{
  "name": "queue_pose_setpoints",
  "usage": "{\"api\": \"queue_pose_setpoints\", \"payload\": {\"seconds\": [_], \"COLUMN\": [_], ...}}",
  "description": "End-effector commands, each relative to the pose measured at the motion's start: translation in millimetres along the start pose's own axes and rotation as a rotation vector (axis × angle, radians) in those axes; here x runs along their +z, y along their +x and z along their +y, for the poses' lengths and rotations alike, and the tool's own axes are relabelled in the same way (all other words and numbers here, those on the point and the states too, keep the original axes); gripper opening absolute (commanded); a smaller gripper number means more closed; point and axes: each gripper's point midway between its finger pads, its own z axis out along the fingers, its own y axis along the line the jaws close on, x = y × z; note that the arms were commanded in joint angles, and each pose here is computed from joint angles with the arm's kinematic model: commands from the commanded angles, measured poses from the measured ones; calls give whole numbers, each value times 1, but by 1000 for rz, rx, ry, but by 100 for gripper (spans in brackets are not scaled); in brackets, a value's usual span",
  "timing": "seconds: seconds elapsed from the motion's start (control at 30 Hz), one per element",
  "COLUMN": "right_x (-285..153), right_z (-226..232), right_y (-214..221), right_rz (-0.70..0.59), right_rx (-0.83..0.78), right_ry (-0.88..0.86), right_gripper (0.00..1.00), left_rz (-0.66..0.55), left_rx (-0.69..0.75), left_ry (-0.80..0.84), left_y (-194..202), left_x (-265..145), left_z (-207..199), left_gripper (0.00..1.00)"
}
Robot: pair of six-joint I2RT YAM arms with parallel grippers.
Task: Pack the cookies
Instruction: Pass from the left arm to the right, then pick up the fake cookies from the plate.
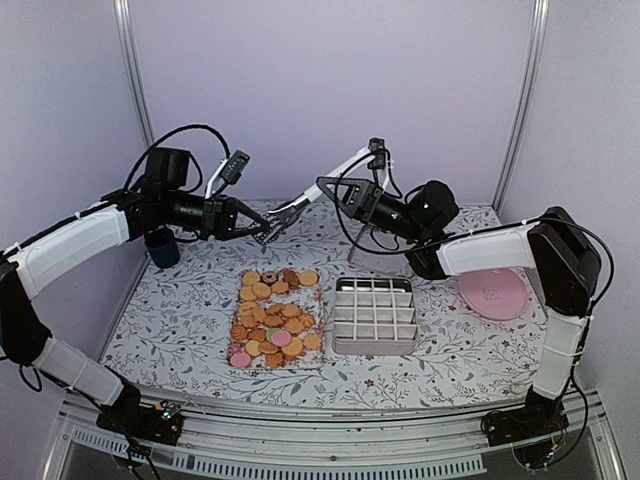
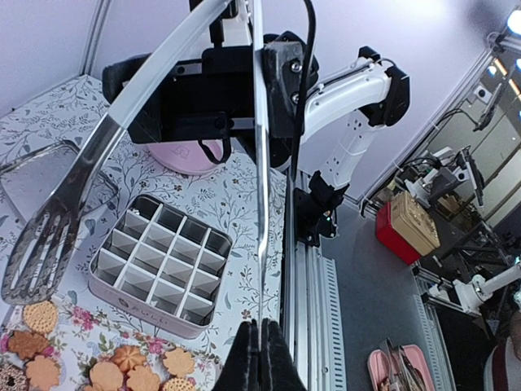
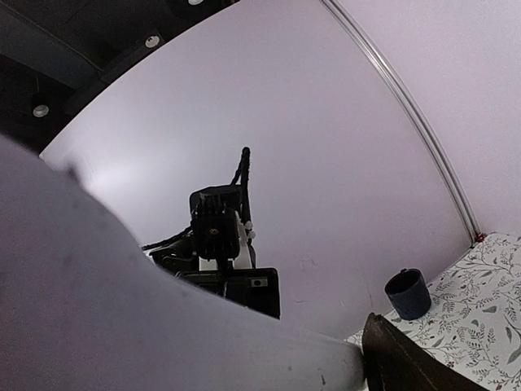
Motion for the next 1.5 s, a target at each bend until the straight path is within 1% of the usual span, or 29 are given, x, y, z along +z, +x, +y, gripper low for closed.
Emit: {"api": "queue_pose_setpoints", "payload": {"seconds": [0.0,0.2,0.27,0.3,0.47,0.57,0.6,0.63,0.7,0.73,0.77,0.8,0.9,1.07,1.27,1.47], "right_x": [20,20,18,18,8,4,3,2,0,-2,-2,-3,-1,9,37,55], "right_z": [40,36,34,34,17,7,4,1,-7,-11,-13,-16,-22,-30,-50,-77], "right_y": [10,12,14,13,23,29,30,32,36,39,41,44,55,85,102,109], "right_rz": [20,36,46,50,94,119,125,136,155,166,175,186,217,281,320,319], "right_rx": [-6,-9,-20,-24,-62,-87,-91,-103,-118,-138,-149,-168,-223,-268,-314,-342], "right_ry": [-133,-88,-65,-53,65,125,142,159,203,225,245,264,310,335,332,349], "right_gripper": [82,66,64,63,59,57,56,56,56,56,56,56,56,55,55,55], "left_rz": [-10,-8,-5,-1,14,31,37,44,59,69,79,95,141,175,189,175], "left_rx": [14,21,25,23,13,5,7,8,19,21,31,36,37,-10,-46,-65], "left_ry": [-64,-79,-92,-100,-137,-177,-196,-220,-284,-325,-372,-435,-551,-663,-723,-738], "left_y": [1,3,4,5,9,16,18,20,24,26,28,31,44,70,90,97], "left_x": [0,-3,-6,-7,-17,-25,-28,-32,-44,-51,-59,-68,-91,-129,-157,-168], "left_z": [12,11,12,13,22,31,35,39,49,56,63,72,88,102,110,110], "left_gripper": [0,0,2,5,30,40,48,54,58,62,69,74,76,77,77,77]}}
